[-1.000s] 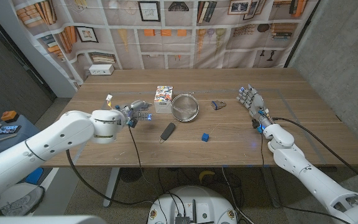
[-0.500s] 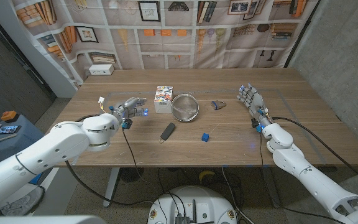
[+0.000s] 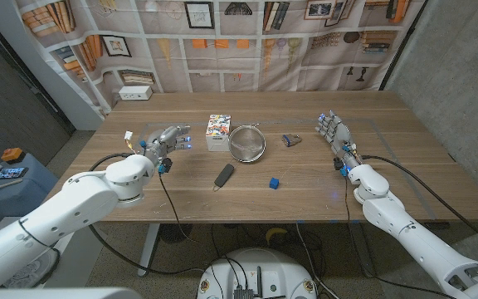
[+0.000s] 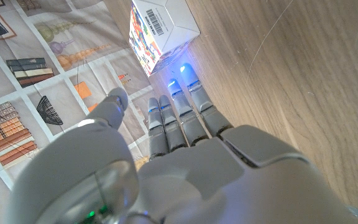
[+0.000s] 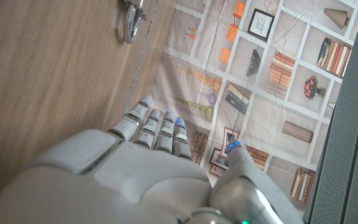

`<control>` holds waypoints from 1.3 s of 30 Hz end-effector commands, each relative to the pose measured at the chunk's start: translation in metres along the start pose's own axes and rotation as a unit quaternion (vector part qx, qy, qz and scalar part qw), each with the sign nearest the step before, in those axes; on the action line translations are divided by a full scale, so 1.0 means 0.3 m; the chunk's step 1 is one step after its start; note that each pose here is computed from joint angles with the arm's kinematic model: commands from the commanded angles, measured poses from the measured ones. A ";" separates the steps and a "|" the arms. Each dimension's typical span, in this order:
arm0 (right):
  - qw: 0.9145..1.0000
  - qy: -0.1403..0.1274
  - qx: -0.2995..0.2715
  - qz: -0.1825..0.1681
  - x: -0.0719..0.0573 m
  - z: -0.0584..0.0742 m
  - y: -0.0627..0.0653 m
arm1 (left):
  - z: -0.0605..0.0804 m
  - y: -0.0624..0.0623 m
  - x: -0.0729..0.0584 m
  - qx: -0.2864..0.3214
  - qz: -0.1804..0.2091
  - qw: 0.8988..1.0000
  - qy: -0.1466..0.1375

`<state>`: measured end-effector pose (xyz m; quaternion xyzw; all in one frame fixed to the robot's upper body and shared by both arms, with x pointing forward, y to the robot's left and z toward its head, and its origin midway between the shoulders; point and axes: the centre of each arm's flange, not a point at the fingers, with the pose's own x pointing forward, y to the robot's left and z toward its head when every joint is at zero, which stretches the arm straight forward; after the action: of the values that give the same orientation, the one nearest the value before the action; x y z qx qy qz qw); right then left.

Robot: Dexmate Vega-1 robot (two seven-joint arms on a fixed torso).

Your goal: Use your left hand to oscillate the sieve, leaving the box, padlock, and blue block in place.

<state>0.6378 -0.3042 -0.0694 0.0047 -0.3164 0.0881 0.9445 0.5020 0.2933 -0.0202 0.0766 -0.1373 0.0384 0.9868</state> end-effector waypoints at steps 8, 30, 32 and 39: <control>1.000 -0.002 -0.017 -0.003 -0.007 0.023 -0.014 | -0.036 0.018 0.090 -0.032 -0.008 0.998 -0.061; 1.000 -0.022 -0.019 -0.005 -0.018 0.042 0.014 | -0.092 0.042 0.190 -0.029 -0.007 0.991 -0.130; 1.000 -0.023 -0.018 -0.007 -0.016 0.044 0.019 | -0.099 0.039 0.204 -0.030 -0.009 0.990 -0.137; 0.999 -0.026 -0.017 -0.009 -0.007 0.040 0.041 | -0.141 0.021 0.240 -0.052 -0.006 0.985 -0.163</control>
<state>0.6268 -0.3022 -0.0619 -0.0090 -0.3379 0.0759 0.9381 0.5629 0.3128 -0.0287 0.0475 -0.2617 0.0167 0.9638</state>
